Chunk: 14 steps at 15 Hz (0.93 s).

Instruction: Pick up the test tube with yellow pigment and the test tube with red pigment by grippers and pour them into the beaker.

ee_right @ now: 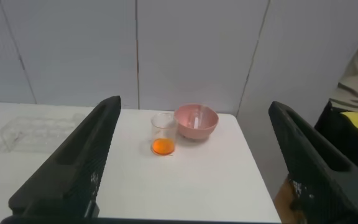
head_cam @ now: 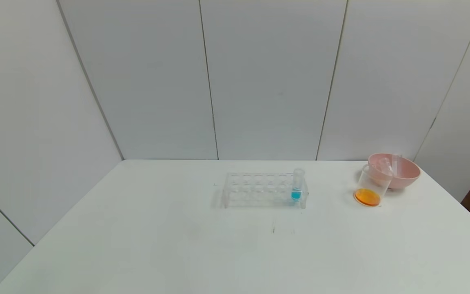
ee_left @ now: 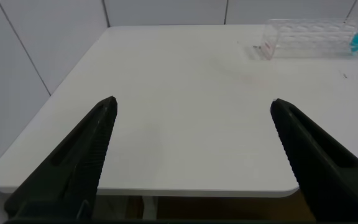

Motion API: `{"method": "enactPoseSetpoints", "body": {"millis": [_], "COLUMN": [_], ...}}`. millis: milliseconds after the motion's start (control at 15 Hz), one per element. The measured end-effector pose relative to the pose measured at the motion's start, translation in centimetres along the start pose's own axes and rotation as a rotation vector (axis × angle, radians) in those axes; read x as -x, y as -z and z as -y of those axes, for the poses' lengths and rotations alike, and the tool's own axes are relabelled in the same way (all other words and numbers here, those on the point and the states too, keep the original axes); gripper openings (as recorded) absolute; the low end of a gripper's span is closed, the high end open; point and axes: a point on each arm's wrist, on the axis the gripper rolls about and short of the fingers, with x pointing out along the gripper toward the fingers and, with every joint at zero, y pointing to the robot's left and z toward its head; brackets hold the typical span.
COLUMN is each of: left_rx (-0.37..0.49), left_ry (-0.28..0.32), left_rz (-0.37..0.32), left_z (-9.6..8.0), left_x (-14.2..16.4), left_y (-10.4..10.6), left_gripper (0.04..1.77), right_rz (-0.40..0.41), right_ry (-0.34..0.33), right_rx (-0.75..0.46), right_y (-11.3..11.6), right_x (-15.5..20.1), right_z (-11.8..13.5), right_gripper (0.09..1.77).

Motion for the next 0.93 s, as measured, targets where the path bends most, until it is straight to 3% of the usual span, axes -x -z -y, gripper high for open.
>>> {"method": "enactPoseSetpoints", "body": {"millis": [333,867,933], "left_rx": [0.0,0.0,0.0], "left_ry": [0.0,0.0,0.0], "left_rz": [0.0,0.0,0.0], "left_z": [0.0,0.0,0.0], "left_x": [0.0,0.0,0.0], "left_y": [0.0,0.0,0.0], "left_gripper": [1.76,1.76,1.76], "right_rz": [0.049,0.095,0.094], "right_ry": [0.048,0.051,0.077], "right_rx": [-0.006,-0.004,-0.006], "right_y": [2.2,6.2,6.8], "right_x": [5.4,10.4,10.5], "right_z": [0.3,0.5,0.6], "right_gripper": [1.7,1.7,1.7]}}
